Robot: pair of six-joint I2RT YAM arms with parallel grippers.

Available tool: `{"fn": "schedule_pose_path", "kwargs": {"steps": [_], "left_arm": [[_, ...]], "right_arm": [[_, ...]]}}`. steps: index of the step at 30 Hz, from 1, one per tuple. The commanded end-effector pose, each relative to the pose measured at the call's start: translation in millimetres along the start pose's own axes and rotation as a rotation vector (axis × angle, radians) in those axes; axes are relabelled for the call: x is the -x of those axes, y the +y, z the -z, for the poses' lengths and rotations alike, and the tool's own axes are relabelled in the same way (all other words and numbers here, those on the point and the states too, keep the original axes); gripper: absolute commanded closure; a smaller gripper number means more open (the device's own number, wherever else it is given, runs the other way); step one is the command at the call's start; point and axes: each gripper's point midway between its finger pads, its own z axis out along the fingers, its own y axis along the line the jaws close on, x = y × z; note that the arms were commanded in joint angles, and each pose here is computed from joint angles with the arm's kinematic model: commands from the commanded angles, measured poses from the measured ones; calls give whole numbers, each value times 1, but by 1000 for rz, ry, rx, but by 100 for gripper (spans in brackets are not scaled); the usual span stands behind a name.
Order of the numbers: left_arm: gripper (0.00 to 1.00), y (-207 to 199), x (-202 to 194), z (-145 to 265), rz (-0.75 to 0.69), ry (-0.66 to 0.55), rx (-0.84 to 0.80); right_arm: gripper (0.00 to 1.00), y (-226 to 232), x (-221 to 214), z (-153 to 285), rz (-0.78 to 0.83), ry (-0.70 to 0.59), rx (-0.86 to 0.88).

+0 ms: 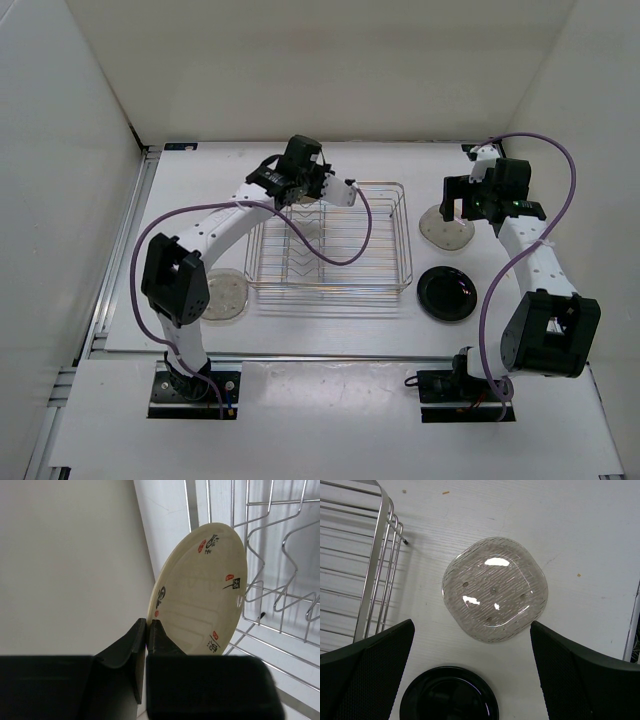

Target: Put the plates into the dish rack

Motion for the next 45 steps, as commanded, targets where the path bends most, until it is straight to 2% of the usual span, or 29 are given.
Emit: {"fn": "schedule_pose_path", "kwargs": {"steps": [1, 16, 35, 45], "left_arm": [[90, -4, 12, -5, 2, -37, 0], [90, -30, 36, -21, -27, -63, -63], [90, -65, 28, -39, 55, -11, -134], [81, -73, 24, -44, 101, 16, -147]], "right_arm": [[0, -2, 8, 0, 13, -24, 1], [0, -3, 10, 4, 10, -35, 1], [0, -10, 12, 13, -6, -60, 4], [0, -12, 10, 14, -29, -56, 13]]}}
